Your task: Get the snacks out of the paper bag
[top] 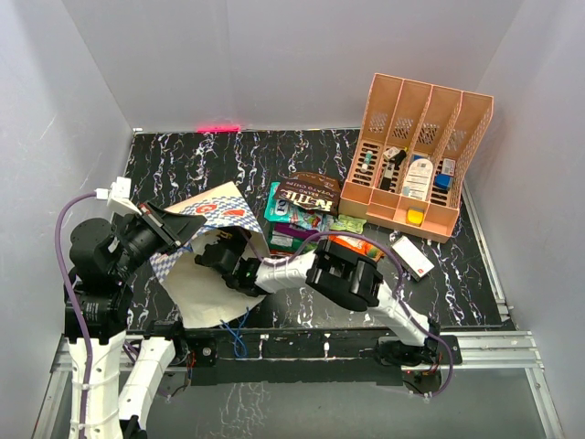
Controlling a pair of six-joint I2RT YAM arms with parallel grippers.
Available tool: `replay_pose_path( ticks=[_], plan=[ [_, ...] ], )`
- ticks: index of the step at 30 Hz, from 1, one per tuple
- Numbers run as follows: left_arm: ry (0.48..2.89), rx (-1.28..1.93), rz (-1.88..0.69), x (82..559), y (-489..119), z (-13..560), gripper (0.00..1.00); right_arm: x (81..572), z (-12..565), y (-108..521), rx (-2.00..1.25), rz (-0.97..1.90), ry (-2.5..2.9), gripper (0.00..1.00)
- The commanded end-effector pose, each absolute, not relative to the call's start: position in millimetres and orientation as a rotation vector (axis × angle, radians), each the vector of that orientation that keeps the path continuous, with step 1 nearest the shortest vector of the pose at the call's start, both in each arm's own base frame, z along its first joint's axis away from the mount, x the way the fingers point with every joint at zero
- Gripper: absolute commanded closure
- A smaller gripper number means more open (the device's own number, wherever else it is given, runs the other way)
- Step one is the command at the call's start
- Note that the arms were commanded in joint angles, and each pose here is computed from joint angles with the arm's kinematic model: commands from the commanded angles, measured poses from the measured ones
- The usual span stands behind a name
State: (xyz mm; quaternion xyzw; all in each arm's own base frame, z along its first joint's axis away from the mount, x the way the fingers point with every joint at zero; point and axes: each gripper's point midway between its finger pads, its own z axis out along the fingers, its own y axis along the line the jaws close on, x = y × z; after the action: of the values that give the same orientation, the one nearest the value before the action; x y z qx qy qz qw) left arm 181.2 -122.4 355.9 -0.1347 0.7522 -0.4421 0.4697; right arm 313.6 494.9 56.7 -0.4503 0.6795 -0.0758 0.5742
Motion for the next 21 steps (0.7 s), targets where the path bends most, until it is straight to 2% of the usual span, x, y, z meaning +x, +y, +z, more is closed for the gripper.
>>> replay_pose_path(
  ticks=[1, 6, 11, 16, 21],
  plan=[
    [1.817, -0.311, -1.121, 177.5, -126.3, 363.8, 1.00, 330.6, 76.5, 510.8, -0.874, -0.118, 1.589, 0.09],
    [1.808, -0.329, -1.178, 175.1, -130.7, 363.6, 1.00, 343.6, 64.6, 514.1, -0.809, -0.115, 1.621, 0.08],
    [1.804, -0.320, -1.182, 171.1, -131.2, 369.1, 1.00, 353.2, 44.8, 519.1, -0.827, -0.114, 1.651, 0.20],
    [1.802, -0.315, -1.164, 166.4, -129.5, 371.1, 1.00, 355.2, 32.4, 520.0, -0.842, -0.094, 1.684, 0.41],
    [1.803, -0.323, -1.150, 161.8, -127.5, 367.9, 1.00, 354.1, 34.1, 520.6, -0.853, -0.085, 1.687, 0.71]
  ],
)
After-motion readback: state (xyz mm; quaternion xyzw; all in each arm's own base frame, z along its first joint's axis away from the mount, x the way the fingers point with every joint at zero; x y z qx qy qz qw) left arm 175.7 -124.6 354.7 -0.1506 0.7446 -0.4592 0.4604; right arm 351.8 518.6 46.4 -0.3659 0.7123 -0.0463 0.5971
